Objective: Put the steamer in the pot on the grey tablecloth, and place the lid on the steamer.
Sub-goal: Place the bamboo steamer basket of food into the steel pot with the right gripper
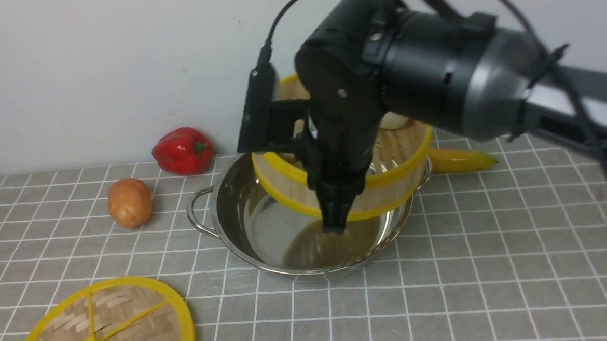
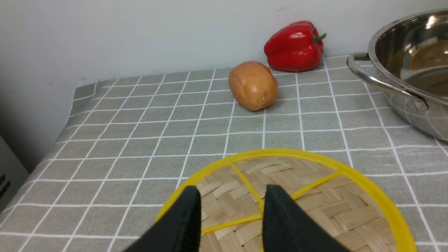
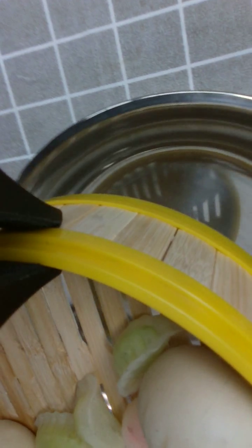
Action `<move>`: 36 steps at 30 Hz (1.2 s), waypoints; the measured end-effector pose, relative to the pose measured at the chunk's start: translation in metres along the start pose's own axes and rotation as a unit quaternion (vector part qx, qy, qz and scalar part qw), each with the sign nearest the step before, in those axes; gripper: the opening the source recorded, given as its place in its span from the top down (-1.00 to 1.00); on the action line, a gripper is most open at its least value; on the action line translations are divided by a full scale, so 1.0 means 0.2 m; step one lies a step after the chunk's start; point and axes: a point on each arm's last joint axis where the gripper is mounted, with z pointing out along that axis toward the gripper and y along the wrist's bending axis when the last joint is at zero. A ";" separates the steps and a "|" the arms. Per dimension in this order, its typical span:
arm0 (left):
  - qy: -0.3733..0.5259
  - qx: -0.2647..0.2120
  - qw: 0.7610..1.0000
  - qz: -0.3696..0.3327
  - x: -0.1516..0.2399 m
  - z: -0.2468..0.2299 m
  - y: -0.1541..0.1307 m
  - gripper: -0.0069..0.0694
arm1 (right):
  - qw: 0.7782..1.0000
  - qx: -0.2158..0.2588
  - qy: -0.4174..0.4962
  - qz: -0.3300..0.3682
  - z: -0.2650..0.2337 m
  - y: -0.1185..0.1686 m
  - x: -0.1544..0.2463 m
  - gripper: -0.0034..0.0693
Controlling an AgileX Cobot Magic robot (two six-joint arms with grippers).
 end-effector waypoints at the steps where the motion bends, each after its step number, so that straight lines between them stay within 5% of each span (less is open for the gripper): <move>1: 0.000 0.000 1.000 0.000 0.00 0.00 0.00 0.18 | 1.000 0.000 0.000 -0.002 0.02 0.00 -0.01 0.60; 36: 0.000 0.000 1.000 0.000 0.00 0.00 0.00 0.18 | 0.998 -0.045 0.018 -0.033 0.34 0.14 -0.11 0.58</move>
